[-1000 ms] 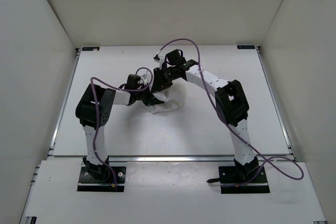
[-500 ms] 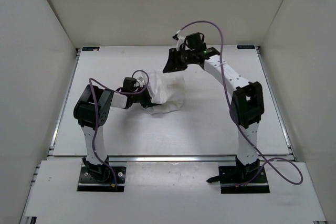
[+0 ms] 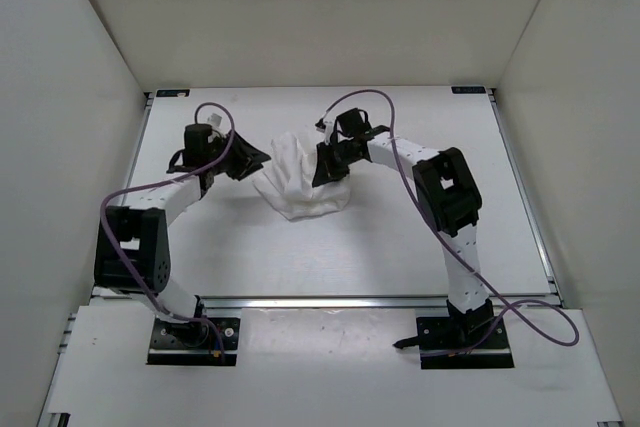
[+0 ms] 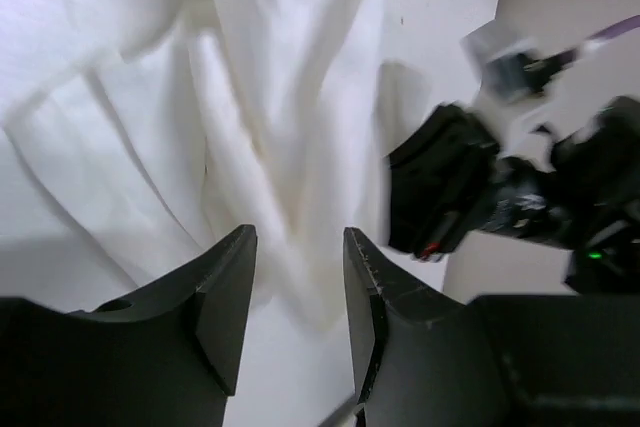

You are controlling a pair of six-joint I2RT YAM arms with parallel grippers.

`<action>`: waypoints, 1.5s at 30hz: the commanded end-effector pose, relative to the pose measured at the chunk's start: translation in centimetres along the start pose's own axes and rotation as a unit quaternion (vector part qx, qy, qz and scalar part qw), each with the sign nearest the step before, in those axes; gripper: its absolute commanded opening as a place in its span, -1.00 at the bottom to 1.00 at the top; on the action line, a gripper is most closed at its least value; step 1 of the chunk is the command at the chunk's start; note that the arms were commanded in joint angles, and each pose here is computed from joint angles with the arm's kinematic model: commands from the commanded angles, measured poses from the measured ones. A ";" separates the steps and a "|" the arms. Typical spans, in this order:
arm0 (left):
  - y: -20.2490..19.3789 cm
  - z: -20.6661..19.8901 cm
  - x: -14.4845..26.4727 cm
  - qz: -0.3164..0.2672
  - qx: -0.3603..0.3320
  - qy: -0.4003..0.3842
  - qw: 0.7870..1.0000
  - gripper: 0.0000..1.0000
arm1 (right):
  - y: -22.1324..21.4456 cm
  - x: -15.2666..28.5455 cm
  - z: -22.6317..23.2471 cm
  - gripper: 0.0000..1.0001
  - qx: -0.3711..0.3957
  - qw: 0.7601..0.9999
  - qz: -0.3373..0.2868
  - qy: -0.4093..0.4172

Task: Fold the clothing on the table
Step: Fold the skirt

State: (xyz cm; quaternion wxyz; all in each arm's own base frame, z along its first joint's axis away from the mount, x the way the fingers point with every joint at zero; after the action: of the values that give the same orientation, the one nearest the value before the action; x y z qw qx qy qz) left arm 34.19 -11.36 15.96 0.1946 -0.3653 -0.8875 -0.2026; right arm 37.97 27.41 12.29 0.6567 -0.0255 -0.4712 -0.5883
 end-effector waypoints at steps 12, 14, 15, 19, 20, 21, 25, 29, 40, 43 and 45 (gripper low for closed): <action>-2.6 -5.5 -1.8 0.018 -0.078 -0.087 0.993 0.10 | -1.9 -0.9 0.8 -1.00 0.033 0.999 0.020 0.035; -3.8 -5.7 -2.8 0.044 -0.069 -0.101 0.992 0.04 | -1.6 0.0 1.1 -0.99 0.037 0.999 0.009 0.037; -4.0 -6.1 -2.8 0.046 -0.071 -0.110 0.990 0.02 | -1.4 0.3 1.1 -1.00 0.037 0.999 0.002 0.036; -4.0 -8.6 -1.8 0.020 -0.109 -0.120 0.987 0.03 | -1.5 0.6 0.6 -1.00 0.027 0.999 -0.001 0.034; -3.7 -9.5 -1.5 0.003 -0.124 -0.121 0.985 0.04 | -1.7 0.2 0.6 -1.00 0.026 0.999 0.002 0.038; -3.7 -9.7 -1.6 0.000 -0.128 -0.115 0.985 0.02 | -1.5 0.1 0.6 -1.00 0.027 0.999 0.000 0.038; -4.6 -7.2 -3.4 -0.021 -0.135 -0.025 0.990 -0.39 | -1.3 0.0 1.2 -1.00 0.037 0.999 -0.004 0.038; -6.4 -2.3 -4.6 -0.025 -0.157 0.113 0.981 -0.81 | -1.2 0.5 0.9 -1.00 0.032 0.999 -0.007 0.030; -2.7 2.3 -0.7 -0.064 -0.155 0.211 0.963 -0.91 | -2.6 2.6 -1.3 -1.00 0.013 1.000 -0.019 0.003; -2.4 2.1 -0.3 -0.038 -0.150 0.188 0.970 -0.76 | -2.0 3.5 -1.6 -0.98 0.001 0.999 -0.032 0.017; -1.9 0.4 -0.3 -0.022 -0.154 0.156 0.975 -0.63 | -0.6 4.9 -0.8 -0.84 0.006 0.998 -0.054 0.039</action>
State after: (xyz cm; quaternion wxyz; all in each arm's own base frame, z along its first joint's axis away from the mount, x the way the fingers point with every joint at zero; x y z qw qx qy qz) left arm 32.64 -11.72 11.66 0.3231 -0.2987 -0.8060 -0.3960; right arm 36.24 23.47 10.66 0.6632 -0.0319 -0.4471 -0.5994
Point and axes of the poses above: each gripper's point midway between its finger pads, its own x axis back along the fingers, its own z axis along the line the jaws close on, y = z × x, the point moved 8 cm from there along x, back along the fingers, and after that the axes turned 6 degrees about x, right-handed, at the moved point
